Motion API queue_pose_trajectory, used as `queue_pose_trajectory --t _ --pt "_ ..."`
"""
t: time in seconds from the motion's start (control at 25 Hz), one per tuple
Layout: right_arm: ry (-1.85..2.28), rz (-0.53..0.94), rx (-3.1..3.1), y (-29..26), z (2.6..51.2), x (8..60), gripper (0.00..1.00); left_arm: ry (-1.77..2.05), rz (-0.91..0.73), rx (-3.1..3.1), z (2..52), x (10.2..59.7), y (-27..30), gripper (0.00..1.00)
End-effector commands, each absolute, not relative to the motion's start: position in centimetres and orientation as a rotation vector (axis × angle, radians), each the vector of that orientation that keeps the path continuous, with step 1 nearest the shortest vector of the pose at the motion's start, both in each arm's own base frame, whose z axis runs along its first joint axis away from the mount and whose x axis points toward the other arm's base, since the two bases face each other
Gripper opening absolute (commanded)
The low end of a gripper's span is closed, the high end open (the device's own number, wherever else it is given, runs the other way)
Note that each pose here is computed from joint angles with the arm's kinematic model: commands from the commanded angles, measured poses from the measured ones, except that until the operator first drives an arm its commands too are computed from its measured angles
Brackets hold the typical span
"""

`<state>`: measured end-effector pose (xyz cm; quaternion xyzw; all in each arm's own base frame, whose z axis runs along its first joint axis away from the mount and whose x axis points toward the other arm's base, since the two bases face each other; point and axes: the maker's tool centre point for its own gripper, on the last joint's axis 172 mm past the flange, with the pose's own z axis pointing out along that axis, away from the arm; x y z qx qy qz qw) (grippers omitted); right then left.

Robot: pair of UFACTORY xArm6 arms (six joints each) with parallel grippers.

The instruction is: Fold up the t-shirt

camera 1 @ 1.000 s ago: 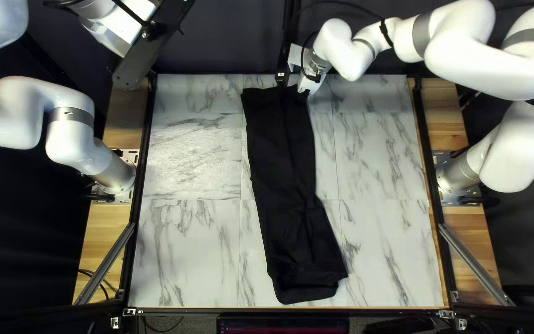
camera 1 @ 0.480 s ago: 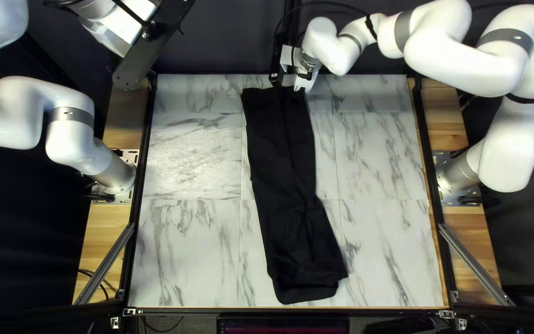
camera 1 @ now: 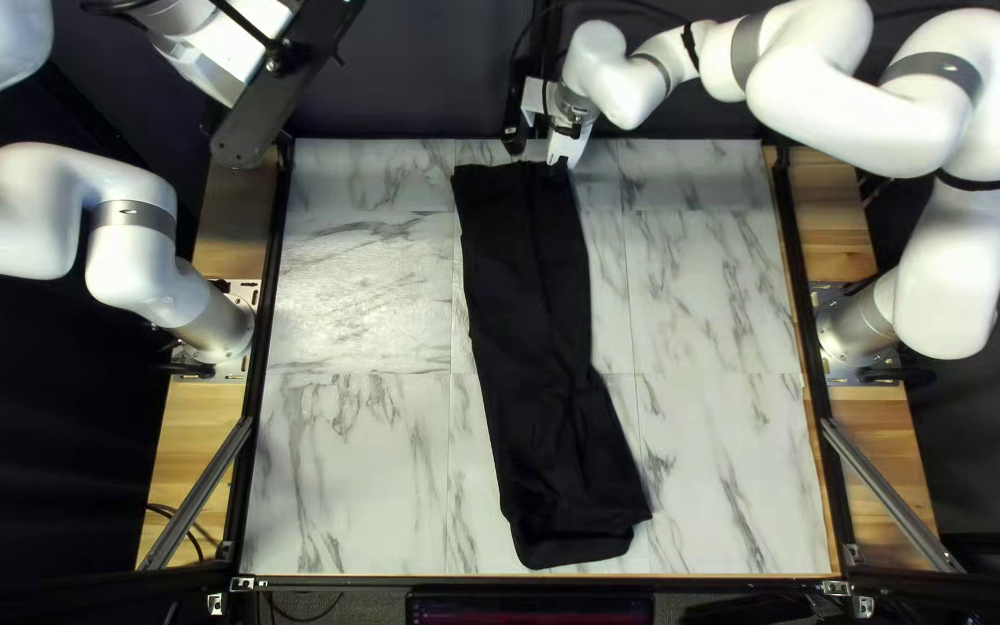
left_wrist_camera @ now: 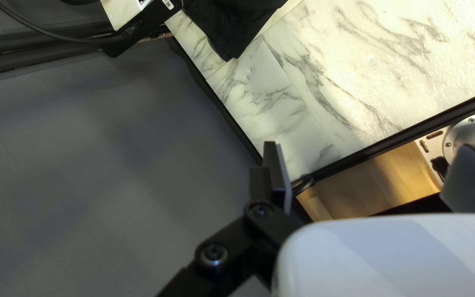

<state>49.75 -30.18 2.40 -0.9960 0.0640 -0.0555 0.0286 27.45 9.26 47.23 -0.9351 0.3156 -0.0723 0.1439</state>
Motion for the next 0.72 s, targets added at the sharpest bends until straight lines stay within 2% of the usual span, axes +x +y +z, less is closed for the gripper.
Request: queue_pose_trajectory --t 0.04,0.08,0.12,0.16,0.32,0.36,0.44,0.52,0.72 --pt "0.2 -0.159 -3.073 -30.0 2.37 49.57 0.87 0.91 -0.208 -2.696 47.23 27.45 9.26 1.0" --pt "0.2 -0.157 -3.072 -29.97 2.36 49.53 0.83 0.91 -0.208 -2.696 47.23 27.45 9.26 1.0" --pt "0.202 -0.152 -3.072 -29.9 2.34 49.47 0.75 0.91 -0.208 -2.696 47.23 27.45 9.26 1.0" --pt "0.203 -0.148 -3.072 -29.84 2.31 49.43 0.72 0.91 -0.208 -2.696 47.23 27.45 9.26 1.0" --pt "0.205 -0.131 -3.072 -29.65 2.22 49.47 0.4 0.91 -0.208 -2.696 47.23 27.45 9.26 1.0" --pt "0.205 -0.13 -3.071 -29.64 2.18 49.49 0.25 0.91 -0.208 -2.696 47.23 27.45 9.26 1.0" --pt "0.203 -0.127 -3.069 -29.65 2.04 49.57 0.11 0.91 -0.208 -2.696 47.23 27.45 9.26 1.0" --pt "0.201 -0.126 -3.068 -29.69 1.97 49.66 0.04 0.91 -0.208 -2.696 47.23 27.45 9.26 1.0" --pt "0.205 -0.138 -3.071 -29.65 2.34 49.79 0.02 0.91 -0.208 -2.696 47.23 27.45 9.26 1.0"
